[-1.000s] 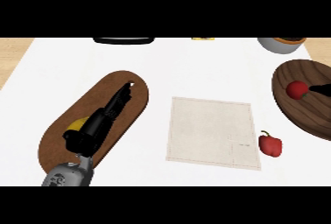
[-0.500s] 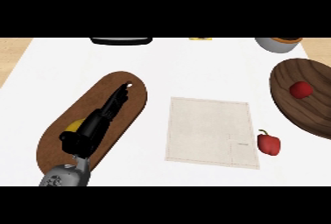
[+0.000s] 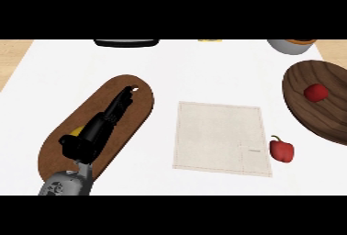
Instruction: Pick the tomato from the placemat and place it in the bowl
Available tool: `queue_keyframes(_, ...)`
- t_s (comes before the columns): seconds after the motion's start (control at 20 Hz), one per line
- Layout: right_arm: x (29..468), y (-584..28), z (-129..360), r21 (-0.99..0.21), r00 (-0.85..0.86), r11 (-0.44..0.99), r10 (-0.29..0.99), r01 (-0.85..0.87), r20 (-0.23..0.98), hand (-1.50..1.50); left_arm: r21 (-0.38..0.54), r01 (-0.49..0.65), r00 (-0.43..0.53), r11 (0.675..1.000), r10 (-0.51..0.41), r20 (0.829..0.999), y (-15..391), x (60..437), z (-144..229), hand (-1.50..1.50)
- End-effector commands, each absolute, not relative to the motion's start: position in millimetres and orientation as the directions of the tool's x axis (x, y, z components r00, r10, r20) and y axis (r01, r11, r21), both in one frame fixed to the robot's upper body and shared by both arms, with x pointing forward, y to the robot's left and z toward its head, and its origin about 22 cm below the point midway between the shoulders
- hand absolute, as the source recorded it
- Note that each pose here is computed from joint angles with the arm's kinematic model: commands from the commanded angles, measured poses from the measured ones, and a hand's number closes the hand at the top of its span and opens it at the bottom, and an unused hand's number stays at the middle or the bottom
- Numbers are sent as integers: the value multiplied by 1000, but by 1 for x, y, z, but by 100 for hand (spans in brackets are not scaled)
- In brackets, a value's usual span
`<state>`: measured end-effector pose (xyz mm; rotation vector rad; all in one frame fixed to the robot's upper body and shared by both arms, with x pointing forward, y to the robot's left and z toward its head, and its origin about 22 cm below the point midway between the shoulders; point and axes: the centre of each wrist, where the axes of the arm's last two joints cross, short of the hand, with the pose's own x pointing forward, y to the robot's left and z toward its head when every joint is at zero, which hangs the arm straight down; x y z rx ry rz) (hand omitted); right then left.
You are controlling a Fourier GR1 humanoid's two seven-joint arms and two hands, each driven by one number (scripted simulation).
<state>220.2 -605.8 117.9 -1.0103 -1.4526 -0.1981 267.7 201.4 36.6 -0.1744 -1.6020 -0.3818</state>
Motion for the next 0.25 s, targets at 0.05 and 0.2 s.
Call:
queue_keyframes(0.05,166,-623,94,-425,167,616,431,663,887,-150,133,338,-67,932,-117,991,200,265,31,0)
queue_keyframes(0.2,154,-632,107,-408,150,640,418,651,896,-150,138,338,-69,931,-122,990,197,265,33,0)
